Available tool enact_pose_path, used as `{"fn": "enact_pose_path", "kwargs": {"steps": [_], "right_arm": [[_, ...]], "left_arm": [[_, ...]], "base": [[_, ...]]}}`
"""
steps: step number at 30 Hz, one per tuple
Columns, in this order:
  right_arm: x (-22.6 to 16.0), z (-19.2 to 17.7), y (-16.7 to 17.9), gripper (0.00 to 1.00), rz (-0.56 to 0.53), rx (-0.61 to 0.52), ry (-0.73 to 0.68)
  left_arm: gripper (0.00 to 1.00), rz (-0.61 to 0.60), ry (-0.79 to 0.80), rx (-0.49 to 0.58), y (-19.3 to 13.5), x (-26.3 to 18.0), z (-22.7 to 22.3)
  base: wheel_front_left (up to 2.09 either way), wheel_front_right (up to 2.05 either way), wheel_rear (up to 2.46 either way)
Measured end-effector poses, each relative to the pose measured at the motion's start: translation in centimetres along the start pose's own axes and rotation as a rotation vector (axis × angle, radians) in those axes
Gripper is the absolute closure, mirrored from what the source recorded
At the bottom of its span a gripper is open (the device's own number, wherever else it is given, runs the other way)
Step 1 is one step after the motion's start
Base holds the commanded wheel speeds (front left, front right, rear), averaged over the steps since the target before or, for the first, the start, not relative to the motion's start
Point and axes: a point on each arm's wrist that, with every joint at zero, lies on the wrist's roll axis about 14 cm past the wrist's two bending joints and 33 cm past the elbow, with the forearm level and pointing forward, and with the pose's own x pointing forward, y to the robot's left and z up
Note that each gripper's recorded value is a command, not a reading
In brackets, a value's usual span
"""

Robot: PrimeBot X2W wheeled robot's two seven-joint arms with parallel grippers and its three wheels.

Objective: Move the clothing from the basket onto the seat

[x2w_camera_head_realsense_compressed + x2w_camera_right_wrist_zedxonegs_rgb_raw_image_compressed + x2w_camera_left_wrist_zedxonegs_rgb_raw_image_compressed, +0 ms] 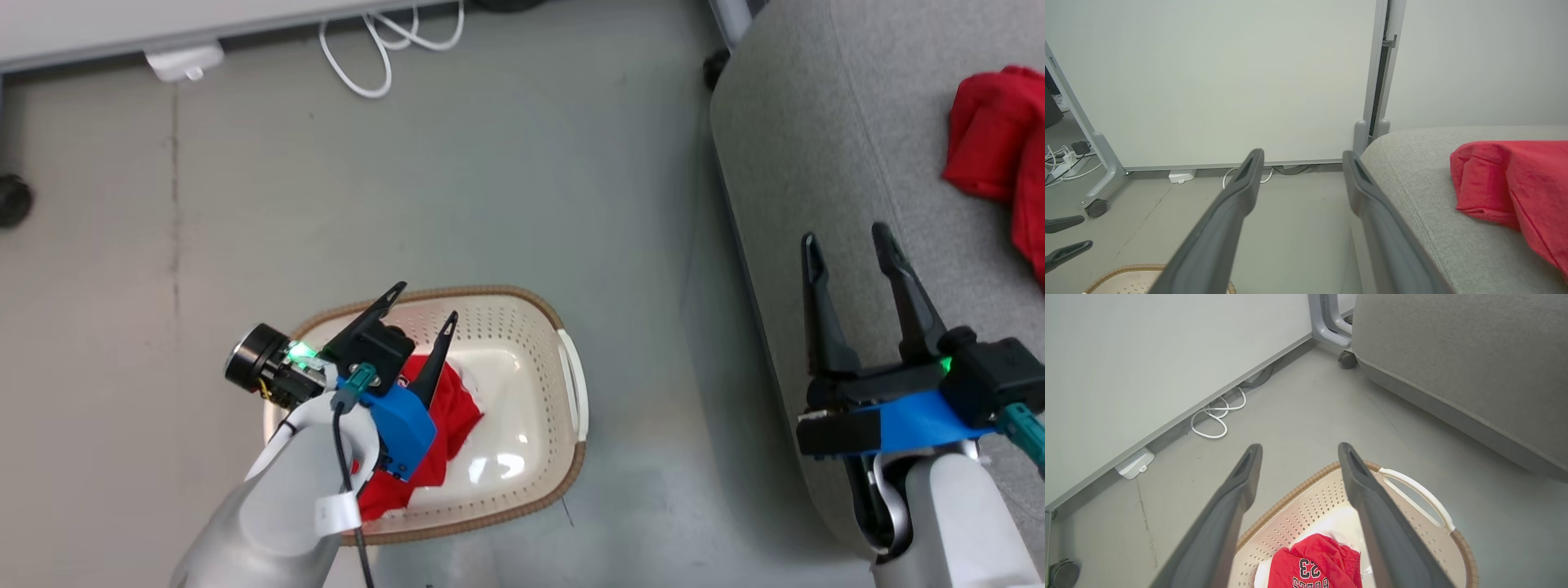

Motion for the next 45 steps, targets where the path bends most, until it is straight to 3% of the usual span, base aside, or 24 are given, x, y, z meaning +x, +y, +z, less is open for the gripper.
{"fn": "enact_pose_path", "kwargs": {"steps": [7,20,28,45], "right_arm": [[2.1,-2.4,-0.5,0.00,-0.004,-0.012,0.036],[4.8,-7.5,-1.7,0.00,-0.014,-0.037,0.102],[5.4,-10.9,-1.4,0.00,0.002,-0.038,0.153],[5.1,-15.3,-2.3,0.00,-0.003,-0.072,0.222]], "left_arm": [[0.00,-0.138,0.178,0.072,-1.5,3.4,-5.5],[0.00,-0.322,0.552,0.120,-4.3,5.0,-17.2],[0.00,-0.344,0.687,0.093,-3.9,5.8,-22.0],[0.00,-0.371,0.797,0.068,-4.2,7.1,-28.8]], "base": [[0.00,0.00,0.00],[0.00,0.00,0.00],[0.00,0.00,0.00],[0.00,0.00,0.00]]}}
